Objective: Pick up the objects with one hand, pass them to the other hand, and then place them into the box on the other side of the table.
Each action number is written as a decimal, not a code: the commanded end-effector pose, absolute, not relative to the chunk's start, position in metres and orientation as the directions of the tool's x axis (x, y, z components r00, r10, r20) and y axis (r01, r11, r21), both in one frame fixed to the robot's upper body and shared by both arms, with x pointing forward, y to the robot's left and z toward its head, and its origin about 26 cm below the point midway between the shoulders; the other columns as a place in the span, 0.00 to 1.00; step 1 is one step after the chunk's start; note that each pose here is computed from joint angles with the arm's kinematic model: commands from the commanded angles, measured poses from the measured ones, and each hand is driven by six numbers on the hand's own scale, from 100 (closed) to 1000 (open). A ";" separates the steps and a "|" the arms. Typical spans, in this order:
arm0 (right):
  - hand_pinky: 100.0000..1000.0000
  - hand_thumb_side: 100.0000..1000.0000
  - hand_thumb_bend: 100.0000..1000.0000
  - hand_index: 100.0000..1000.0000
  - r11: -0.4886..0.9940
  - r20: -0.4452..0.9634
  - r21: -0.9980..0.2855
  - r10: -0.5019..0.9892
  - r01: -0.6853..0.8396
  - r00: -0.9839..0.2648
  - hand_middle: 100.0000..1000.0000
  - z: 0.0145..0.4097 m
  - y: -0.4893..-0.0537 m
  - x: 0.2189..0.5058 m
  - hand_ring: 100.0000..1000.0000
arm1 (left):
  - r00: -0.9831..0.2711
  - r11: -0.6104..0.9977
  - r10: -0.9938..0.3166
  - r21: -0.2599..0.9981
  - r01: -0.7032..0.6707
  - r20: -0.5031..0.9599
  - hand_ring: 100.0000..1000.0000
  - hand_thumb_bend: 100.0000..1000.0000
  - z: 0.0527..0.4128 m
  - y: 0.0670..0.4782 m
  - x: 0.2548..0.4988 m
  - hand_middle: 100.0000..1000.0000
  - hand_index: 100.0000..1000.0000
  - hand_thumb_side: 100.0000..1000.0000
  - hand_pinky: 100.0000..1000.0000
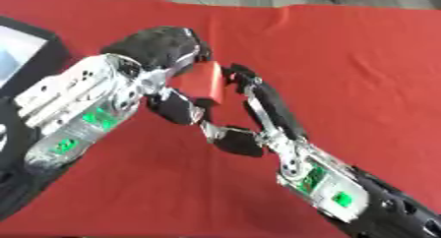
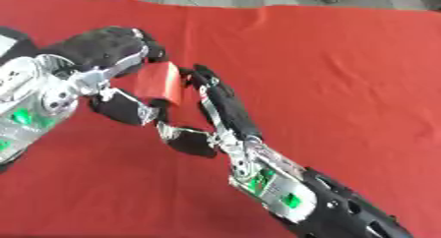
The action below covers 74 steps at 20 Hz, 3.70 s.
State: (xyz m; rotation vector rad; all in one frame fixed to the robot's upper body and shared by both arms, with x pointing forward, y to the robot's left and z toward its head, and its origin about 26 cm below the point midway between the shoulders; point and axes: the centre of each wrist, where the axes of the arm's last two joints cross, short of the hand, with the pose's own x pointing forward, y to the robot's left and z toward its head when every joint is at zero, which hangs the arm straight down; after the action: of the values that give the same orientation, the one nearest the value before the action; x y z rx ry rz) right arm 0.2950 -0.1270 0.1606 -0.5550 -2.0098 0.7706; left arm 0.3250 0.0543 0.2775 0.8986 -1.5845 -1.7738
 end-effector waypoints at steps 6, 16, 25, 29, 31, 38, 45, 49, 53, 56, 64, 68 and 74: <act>0.76 0.36 0.09 0.88 0.708 0.560 -0.691 0.653 0.149 -0.510 0.65 0.171 -0.133 0.296 1.00 | -0.517 -0.164 -0.843 0.986 -0.008 -0.145 0.61 0.26 0.282 0.082 0.335 0.50 0.32 0.11 0.68; 0.76 0.34 0.09 0.88 0.710 0.548 -0.688 0.646 0.153 -0.531 0.65 0.175 -0.134 0.292 1.00 | -0.406 -0.108 -0.906 0.993 -0.056 -0.121 0.60 0.24 0.287 0.112 0.350 0.49 0.31 0.09 0.68; 0.76 0.31 0.10 0.88 0.721 0.549 -0.675 0.631 0.154 -0.549 0.65 0.178 -0.137 0.289 0.99 | -0.277 0.038 -0.961 0.986 -0.160 -0.008 0.57 0.15 0.315 0.157 0.353 0.48 0.30 0.06 0.67; 0.76 0.25 0.12 0.87 0.725 0.548 -0.672 0.625 0.153 -0.555 0.65 0.179 -0.139 0.287 0.99 | -0.206 0.089 -0.977 0.977 -0.191 0.049 0.56 0.10 0.323 0.179 0.356 0.48 0.30 0.05 0.67; 0.75 0.23 0.10 0.87 0.731 0.552 -0.665 0.617 0.150 -0.561 0.64 0.179 -0.139 0.286 0.99 | -0.161 0.116 -0.983 0.973 -0.198 0.085 0.56 0.07 0.324 0.192 0.359 0.48 0.30 0.05 0.67; 0.75 0.15 0.09 0.87 0.763 0.576 -0.635 0.574 0.124 -0.582 0.65 0.177 -0.140 0.286 0.99 | 0.009 0.163 -0.985 0.953 -0.256 0.171 0.56 0.05 0.327 0.237 0.374 0.49 0.30 0.05 0.67; 0.74 0.12 0.12 0.85 0.791 0.596 -0.598 0.549 0.132 -0.586 0.64 0.178 -0.142 0.286 0.98 | 0.196 0.181 -0.948 0.931 -0.316 0.251 0.56 0.00 0.321 0.286 0.393 0.49 0.30 0.05 0.67; 0.74 0.12 0.13 0.84 0.802 0.604 -0.581 0.540 0.141 -0.586 0.64 0.180 -0.144 0.286 0.98 | 0.289 0.179 -0.913 0.919 -0.350 0.288 0.56 0.00 0.314 0.309 0.406 0.49 0.31 0.05 0.67; 0.74 0.11 0.17 0.83 0.810 0.610 -0.567 0.534 0.149 -0.585 0.62 0.182 -0.145 0.285 0.97 | 0.336 0.182 -0.888 0.912 -0.368 0.313 0.57 0.00 0.304 0.324 0.418 0.51 0.44 0.05 0.67; 0.74 0.11 0.18 0.83 0.815 0.613 -0.560 0.529 0.150 -0.587 0.62 0.182 -0.145 0.284 0.97 | 0.366 0.179 -0.875 0.913 -0.367 0.318 0.59 0.04 0.296 0.332 0.425 0.56 0.55 0.03 0.69; 0.74 0.10 0.19 0.82 0.825 0.618 -0.545 0.514 0.146 -0.596 0.61 0.184 -0.145 0.282 0.97 | 0.480 0.147 -0.824 0.932 -0.331 0.301 0.72 0.27 0.274 0.355 0.442 0.70 0.82 0.19 0.76; 0.74 0.10 0.18 0.82 0.835 0.631 -0.529 0.506 0.151 -0.588 0.61 0.184 -0.145 0.283 0.96 | 0.527 0.104 -0.807 0.942 -0.318 0.267 0.74 0.42 0.266 0.362 0.447 0.72 0.84 0.36 0.79; 0.74 0.11 0.19 0.82 0.840 0.632 -0.520 0.499 0.153 -0.593 0.61 0.186 -0.147 0.280 0.96 | 0.559 0.079 -0.790 0.947 -0.312 0.251 0.75 0.42 0.263 0.368 0.448 0.72 0.85 0.29 0.79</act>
State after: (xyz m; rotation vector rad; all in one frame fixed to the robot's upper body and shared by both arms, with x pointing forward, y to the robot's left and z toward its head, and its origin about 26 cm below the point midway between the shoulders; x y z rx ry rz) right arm 0.2827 -0.1439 0.1775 -0.4682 -2.1529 0.5432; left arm 0.4501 0.3618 0.2447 1.4676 -0.9699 -0.4997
